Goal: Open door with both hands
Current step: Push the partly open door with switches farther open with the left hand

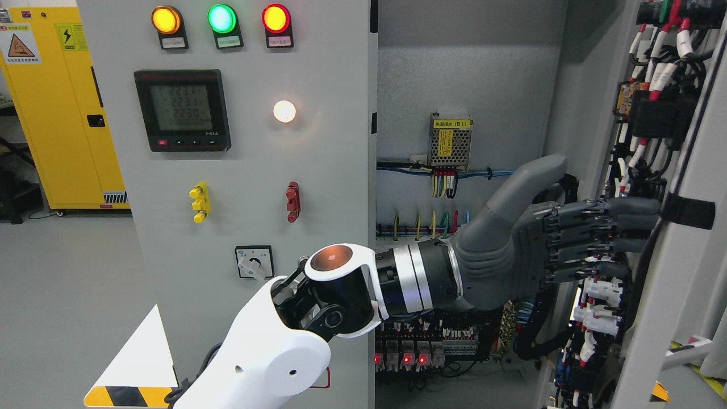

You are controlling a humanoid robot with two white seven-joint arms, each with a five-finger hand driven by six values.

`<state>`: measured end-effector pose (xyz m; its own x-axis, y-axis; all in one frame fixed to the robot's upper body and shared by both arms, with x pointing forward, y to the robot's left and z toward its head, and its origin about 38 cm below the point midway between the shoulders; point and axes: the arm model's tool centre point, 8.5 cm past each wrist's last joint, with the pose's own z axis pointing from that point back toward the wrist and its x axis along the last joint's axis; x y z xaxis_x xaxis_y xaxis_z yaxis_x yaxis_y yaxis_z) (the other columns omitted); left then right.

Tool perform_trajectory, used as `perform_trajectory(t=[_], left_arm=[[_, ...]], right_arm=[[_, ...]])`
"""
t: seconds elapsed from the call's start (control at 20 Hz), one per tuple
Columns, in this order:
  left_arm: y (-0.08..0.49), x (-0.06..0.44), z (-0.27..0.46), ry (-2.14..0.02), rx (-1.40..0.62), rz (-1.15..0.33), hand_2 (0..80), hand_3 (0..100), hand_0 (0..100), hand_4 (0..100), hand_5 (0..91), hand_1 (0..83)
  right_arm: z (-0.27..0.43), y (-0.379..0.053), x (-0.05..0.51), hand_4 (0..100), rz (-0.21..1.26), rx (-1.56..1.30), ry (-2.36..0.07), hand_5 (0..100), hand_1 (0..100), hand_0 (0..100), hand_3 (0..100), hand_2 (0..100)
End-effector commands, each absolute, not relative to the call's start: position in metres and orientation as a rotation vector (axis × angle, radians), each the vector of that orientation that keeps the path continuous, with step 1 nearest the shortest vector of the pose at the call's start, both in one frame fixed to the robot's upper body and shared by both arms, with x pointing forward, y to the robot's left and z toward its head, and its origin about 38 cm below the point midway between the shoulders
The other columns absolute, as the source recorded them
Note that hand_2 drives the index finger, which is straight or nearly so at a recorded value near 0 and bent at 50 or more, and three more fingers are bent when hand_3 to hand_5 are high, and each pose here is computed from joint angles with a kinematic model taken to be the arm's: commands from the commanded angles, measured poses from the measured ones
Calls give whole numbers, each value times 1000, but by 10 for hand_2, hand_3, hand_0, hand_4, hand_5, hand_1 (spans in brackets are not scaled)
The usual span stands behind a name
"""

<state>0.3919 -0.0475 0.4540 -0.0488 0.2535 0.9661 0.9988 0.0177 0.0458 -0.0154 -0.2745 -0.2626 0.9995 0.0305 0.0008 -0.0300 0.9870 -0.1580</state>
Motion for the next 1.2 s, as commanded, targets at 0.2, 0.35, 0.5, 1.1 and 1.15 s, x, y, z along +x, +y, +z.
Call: perform_trajectory(t=[0.2,0.35,0.5,1.1,1.15], left_arm=[[-70,370,462,-1462,-1387,-1084,0,0,0,0,0,0],[-78,364,463,-1456,-1408,-1091,0,0,0,0,0,0],[-85,358,465,-1450,-1431,-1098,0,0,0,0,0,0],[-124,350,447,-1399,-1427,-1114,0,0,0,0,0,0],[-125,353,445,-1405,-1409,-1113,0,0,0,0,0,0]], right_arm=[[-264,-258,-11,0,27,-132,-10,0,0,247,0,0],[-264,-256,-11,0,25,-129,-12,0,0,247,0,0],[-264,-260,-11,0,29,-136,-10,0,0,247,0,0],[-264,-260,-10,0,26,-135,-13,0,0,246,0,0],[-264,-259,-10,0,27,-134,-13,0,0,246,0,0]])
